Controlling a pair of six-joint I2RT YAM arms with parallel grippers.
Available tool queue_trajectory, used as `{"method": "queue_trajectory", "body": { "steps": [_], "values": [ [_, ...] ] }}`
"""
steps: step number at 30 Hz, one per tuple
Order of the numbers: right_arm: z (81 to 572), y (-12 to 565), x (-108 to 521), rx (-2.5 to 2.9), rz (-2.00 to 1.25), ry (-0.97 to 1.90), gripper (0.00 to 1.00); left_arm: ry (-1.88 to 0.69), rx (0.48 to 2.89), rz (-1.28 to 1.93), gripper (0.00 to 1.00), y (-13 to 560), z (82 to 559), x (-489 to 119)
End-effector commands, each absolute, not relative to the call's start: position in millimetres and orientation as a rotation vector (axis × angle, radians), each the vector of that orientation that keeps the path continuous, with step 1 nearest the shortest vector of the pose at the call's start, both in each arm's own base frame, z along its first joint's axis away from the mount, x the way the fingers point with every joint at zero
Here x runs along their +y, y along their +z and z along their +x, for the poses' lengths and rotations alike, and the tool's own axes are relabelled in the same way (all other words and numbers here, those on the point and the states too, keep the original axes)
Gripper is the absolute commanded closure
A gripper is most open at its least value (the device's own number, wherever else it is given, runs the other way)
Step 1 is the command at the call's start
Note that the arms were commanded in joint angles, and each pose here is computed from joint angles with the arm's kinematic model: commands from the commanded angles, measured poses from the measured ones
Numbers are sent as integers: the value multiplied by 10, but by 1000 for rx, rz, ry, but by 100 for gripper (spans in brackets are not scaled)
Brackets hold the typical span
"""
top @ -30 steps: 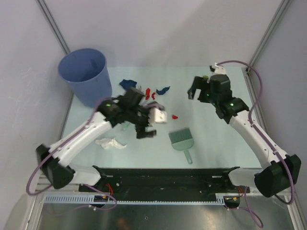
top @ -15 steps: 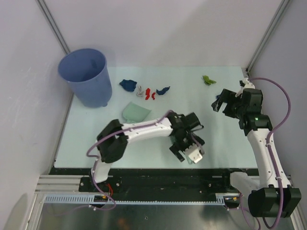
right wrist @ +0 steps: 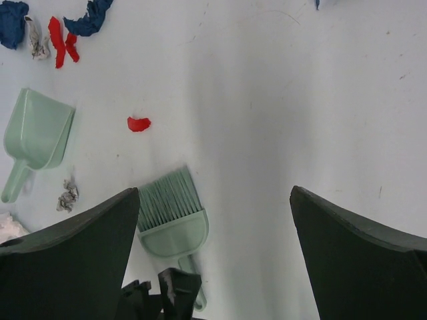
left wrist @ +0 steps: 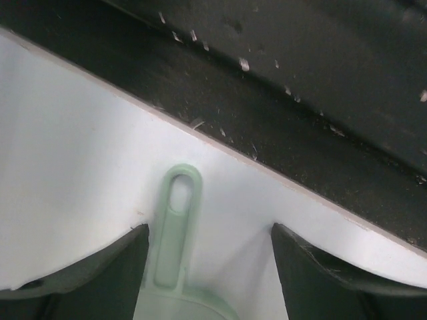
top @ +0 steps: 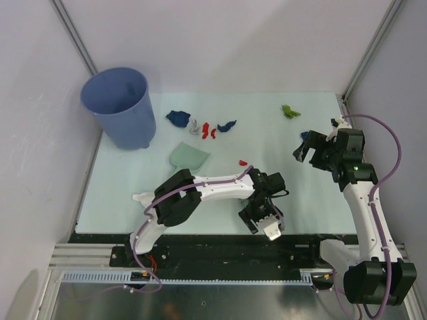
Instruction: Sweep away the paper scraps from the table
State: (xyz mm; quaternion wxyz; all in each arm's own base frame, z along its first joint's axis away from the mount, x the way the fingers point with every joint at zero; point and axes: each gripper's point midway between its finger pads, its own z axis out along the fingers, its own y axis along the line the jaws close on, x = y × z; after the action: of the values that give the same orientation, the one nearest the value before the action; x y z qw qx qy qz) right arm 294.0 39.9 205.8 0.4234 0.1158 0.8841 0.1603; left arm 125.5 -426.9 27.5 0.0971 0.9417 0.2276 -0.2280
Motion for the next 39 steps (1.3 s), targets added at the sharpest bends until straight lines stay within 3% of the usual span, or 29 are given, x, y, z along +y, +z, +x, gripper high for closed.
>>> {"method": "queue_trajectory", "body": {
  "steps": [1, 4, 7, 9, 10, 13, 18, 22, 26, 30, 39],
  "values": [
    [2923, 2150, 422, 2181, 259, 418, 0, -680, 670, 2791, 25, 190, 1384, -4358],
    [2912, 2150, 423, 2183, 260, 418, 1, -630, 705, 2802, 35, 120, 1522, -4356],
    [2911, 2168, 436, 2177, 261, 431, 0, -588, 718, 2826, 57, 74, 1545, -4314],
    [2918, 2176, 442, 2172, 263, 434, 0, -585, 719, 2832, 92, 61, 1535, -4295],
    [2913, 2182, 440, 2171, 264, 433, 0, -576, 747, 2827, 100, 63, 1561, -4286],
    [2913, 2211, 395, 2155, 286, 409, 0, -569, 876, 2751, 100, 180, 1663, -4355],
    [2887, 2360, 186, 2079, 395, 395, 0, -752, 1085, 2347, 100, 1177, 1953, -4755],
    [2742, 2771, 430, 1959, 319, 720, 0, -895, 1324, 1980, 100, 2040, 2299, -4772],
    [2617, 3261, 572, 1794, 243, 880, 1, -997, 1391, 1766, 100, 2713, 2442, -4722],
    [2471, 3476, 808, 1747, 134, 1011, 5, -1049, 1468, 1626, 100, 3024, 2535, -4628],
    [2696, 3211, 1400, 1873, 29, 1177, 20, -1001, 1382, 1597, 100, 3328, 2560, -4591]
  ]
}}
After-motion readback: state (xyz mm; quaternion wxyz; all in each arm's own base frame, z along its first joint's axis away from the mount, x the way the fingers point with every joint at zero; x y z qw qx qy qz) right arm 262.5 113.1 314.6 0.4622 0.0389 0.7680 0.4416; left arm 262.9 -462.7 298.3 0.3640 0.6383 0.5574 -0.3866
